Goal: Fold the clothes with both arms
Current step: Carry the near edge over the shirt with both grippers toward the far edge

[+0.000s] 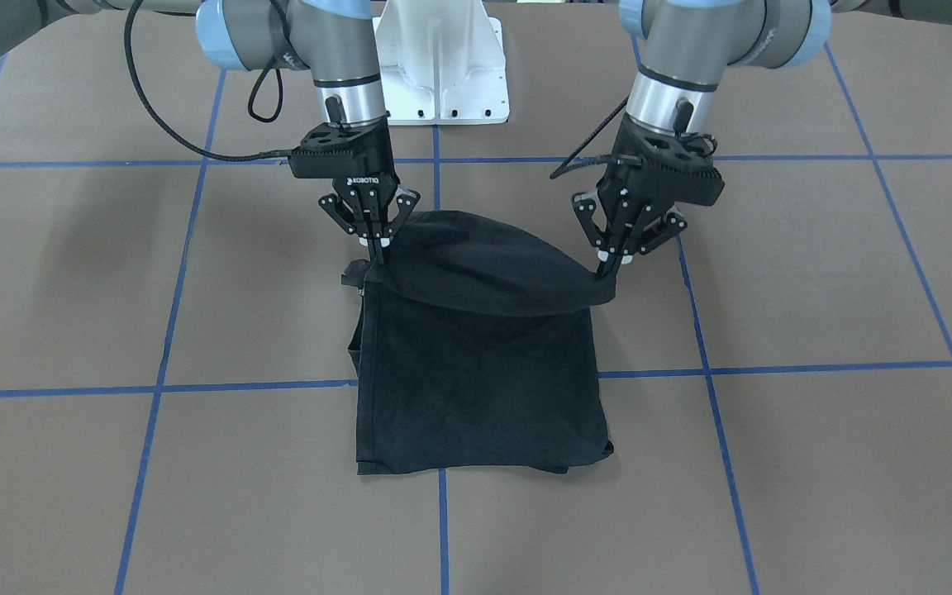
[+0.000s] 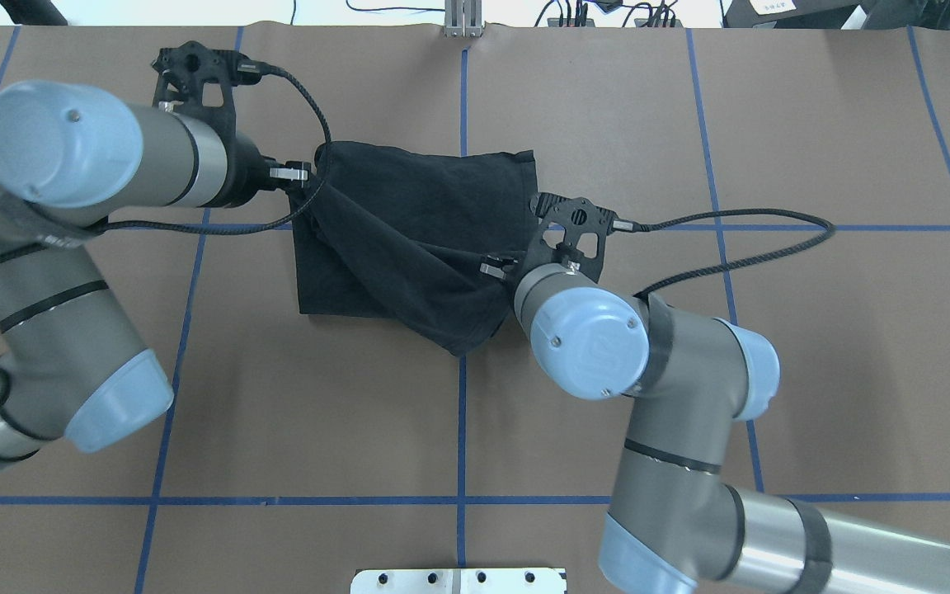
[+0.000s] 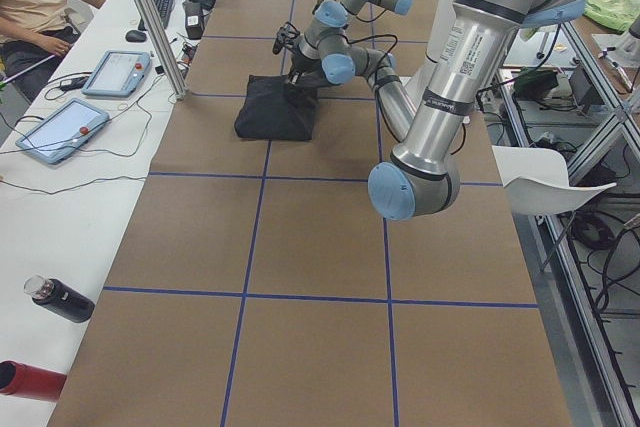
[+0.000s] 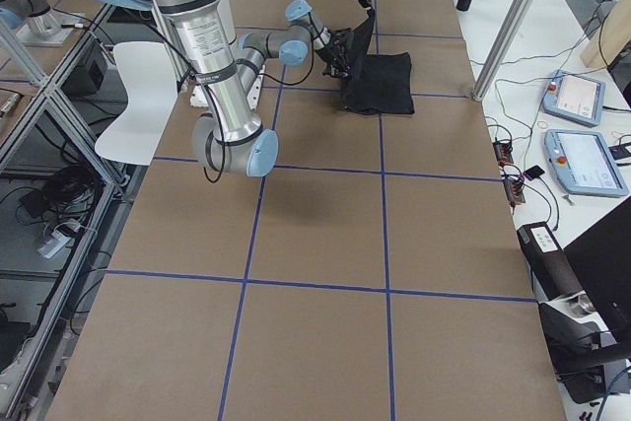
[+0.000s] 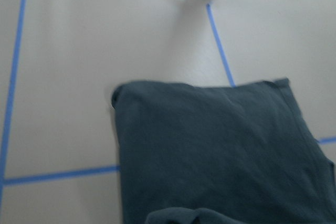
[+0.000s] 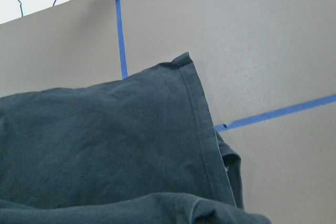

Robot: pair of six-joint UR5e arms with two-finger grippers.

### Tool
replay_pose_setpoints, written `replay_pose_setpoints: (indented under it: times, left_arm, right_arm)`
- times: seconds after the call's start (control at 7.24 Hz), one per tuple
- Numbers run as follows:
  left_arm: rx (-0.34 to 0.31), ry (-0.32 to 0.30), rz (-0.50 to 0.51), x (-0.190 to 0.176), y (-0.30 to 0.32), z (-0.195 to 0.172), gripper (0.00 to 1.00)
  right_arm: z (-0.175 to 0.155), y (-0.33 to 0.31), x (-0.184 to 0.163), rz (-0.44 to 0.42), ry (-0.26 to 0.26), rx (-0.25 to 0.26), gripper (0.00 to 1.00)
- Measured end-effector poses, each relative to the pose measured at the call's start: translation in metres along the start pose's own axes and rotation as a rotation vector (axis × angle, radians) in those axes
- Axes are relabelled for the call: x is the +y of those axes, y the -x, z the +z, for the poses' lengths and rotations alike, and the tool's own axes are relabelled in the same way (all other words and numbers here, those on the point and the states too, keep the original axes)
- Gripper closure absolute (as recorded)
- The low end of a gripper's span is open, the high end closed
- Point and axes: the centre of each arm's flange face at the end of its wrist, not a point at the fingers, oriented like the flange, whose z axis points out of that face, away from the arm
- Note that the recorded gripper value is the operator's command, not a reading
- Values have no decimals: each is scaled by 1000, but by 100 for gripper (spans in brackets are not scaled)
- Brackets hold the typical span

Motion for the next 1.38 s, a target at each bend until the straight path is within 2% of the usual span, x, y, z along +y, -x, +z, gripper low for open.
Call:
replay_pose_setpoints:
  times: [0.55, 0.97, 1.38]
  left_arm:
    - [-52, -10, 15, -39, 5, 95, 100]
    - [-89, -25, 29, -50, 12, 160, 100]
    - [-104, -24, 30, -49, 23, 196, 100]
  right_arm:
    - [77, 35, -64, 10, -28, 117, 100]
    - [128, 49, -90, 16, -50, 156, 100]
    - [161, 49, -104, -5, -58, 171, 100]
